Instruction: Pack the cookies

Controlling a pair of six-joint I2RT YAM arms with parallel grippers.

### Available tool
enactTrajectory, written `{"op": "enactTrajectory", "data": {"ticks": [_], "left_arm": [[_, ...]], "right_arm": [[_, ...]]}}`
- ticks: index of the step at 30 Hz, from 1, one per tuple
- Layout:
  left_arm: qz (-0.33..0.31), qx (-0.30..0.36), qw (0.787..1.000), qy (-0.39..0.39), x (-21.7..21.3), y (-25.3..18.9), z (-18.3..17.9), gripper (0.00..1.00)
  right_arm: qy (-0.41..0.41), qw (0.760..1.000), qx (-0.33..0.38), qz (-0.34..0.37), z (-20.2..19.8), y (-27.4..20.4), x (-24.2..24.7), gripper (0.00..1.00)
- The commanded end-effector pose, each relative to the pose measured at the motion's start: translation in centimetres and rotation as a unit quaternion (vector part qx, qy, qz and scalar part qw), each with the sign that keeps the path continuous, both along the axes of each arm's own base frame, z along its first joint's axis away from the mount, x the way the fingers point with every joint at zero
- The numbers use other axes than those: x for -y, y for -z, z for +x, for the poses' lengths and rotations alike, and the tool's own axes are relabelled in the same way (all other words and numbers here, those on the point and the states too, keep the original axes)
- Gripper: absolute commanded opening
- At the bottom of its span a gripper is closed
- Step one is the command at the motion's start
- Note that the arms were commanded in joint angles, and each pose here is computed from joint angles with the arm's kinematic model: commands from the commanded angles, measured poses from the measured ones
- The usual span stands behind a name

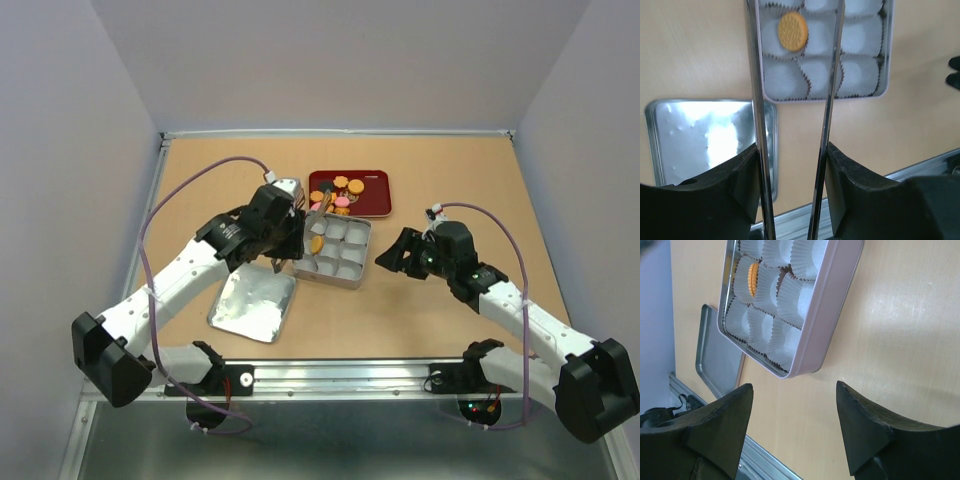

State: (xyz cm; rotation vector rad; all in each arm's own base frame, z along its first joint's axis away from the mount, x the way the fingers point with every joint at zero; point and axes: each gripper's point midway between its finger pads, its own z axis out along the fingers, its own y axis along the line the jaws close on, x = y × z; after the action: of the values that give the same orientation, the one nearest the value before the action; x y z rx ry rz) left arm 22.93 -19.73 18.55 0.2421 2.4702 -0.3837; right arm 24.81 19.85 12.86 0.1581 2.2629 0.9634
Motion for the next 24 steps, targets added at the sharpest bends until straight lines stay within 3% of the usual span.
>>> {"op": "enactTrajectory", "data": {"ticks": [1, 9, 24], "left_arm": [[0.022, 0.05, 0.998, 0.003, 0.9, -2.8, 3.3, 0.58], [0.046, 0.053, 0.997, 0.031, 3.7, -2.0, 7.3, 0.57], [0.096, 0.004, 0.994, 0.052, 5.4, 2.7, 9.4, 0.5]], "right_arm": [[-0.002, 1.0, 0.007, -0.002, 0.2, 0.4, 0.1, 0.72], [0.001, 1.0, 0.007, -0.013, 0.4, 0.8, 0.3, 0.72], [-0.005, 1.0, -0.011, -0.019, 0.1, 2.3, 0.2, 0.72]]}}
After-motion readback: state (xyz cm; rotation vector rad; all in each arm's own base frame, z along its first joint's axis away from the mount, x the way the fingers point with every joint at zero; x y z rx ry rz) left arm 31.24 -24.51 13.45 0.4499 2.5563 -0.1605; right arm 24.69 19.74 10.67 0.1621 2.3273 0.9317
